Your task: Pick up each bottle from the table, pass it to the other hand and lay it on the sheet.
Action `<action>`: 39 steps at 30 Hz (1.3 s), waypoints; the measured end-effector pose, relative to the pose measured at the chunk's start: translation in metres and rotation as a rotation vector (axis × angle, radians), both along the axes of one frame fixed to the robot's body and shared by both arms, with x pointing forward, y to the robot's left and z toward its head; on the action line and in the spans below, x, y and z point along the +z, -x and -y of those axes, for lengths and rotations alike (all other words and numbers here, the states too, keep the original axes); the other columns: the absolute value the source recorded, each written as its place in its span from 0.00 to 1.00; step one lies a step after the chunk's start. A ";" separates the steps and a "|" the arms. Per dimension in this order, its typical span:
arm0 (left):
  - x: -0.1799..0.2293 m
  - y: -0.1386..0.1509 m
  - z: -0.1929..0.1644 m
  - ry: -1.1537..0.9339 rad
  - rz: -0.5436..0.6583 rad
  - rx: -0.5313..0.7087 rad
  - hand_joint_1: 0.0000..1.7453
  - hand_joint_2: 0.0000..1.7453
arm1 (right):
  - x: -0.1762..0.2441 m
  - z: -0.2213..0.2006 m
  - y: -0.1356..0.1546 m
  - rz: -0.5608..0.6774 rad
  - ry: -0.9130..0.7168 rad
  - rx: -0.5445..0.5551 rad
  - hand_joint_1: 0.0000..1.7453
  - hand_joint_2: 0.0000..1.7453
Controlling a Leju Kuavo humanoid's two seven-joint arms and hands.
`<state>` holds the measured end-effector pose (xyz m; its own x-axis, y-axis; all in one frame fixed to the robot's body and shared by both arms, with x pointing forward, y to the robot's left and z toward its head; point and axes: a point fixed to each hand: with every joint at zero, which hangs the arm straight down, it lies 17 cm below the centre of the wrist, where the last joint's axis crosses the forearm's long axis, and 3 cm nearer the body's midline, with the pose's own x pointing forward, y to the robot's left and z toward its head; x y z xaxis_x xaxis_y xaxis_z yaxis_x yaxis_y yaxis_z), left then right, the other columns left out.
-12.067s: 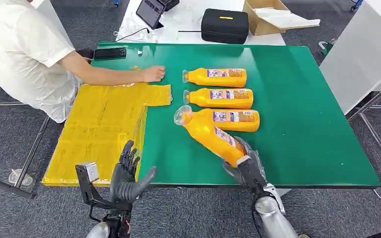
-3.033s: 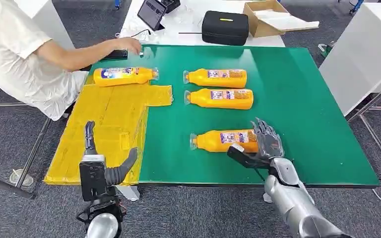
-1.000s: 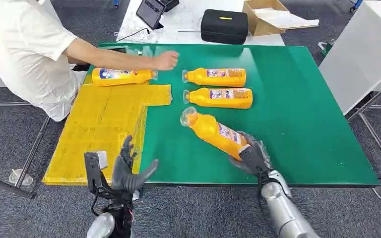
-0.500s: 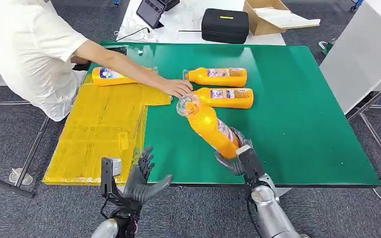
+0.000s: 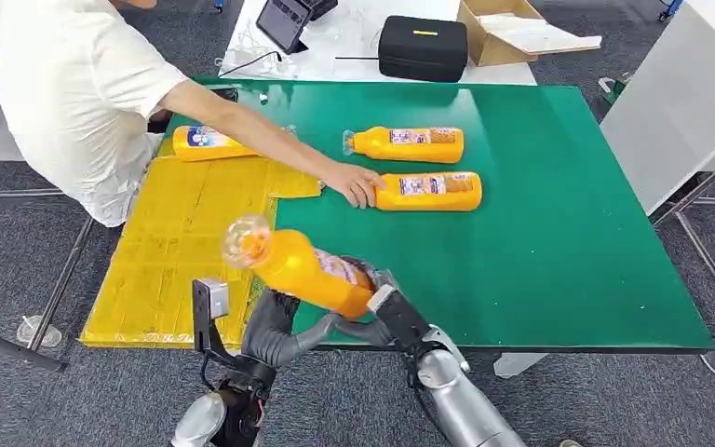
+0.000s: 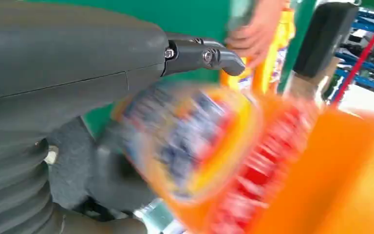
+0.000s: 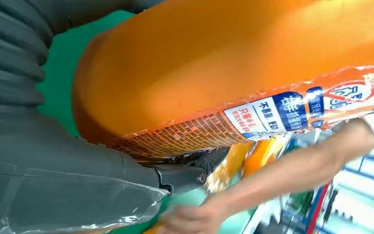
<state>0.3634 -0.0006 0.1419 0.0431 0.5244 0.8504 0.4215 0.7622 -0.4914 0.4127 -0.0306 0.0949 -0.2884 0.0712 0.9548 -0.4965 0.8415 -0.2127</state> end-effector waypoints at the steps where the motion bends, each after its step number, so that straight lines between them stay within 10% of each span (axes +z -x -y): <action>1: 0.003 -0.001 0.000 0.006 0.005 0.000 0.00 1.00 | 0.000 -0.005 0.002 -0.001 0.000 0.010 1.00 1.00; 16: 0.030 -0.009 -0.010 0.090 0.024 0.039 0.00 1.00 | -0.007 -0.037 0.021 -0.029 -0.001 0.092 1.00 1.00; 17: 0.031 -0.009 -0.010 0.092 0.026 0.039 0.90 1.00 | -0.007 -0.037 0.021 -0.029 -0.001 0.092 1.00 1.00; 18: 0.031 -0.009 -0.010 0.093 0.028 0.038 1.00 1.00 | -0.007 -0.037 0.020 -0.028 0.001 0.093 1.00 1.00; 21: 0.036 -0.009 -0.012 0.103 0.042 0.046 1.00 1.00 | -0.007 -0.038 0.019 -0.027 0.003 0.096 0.96 1.00; 22: 0.036 -0.009 -0.013 0.105 0.046 0.050 1.00 1.00 | -0.007 -0.038 0.018 -0.027 0.004 0.097 0.74 1.00; 23: 0.037 -0.009 -0.014 0.107 0.050 0.055 1.00 1.00 | -0.006 -0.038 0.018 -0.027 0.005 0.098 0.01 1.00; 39: 0.052 -0.024 -0.043 0.164 0.062 0.145 1.00 1.00 | -0.020 -0.047 0.023 -0.132 -0.031 0.116 0.00 1.00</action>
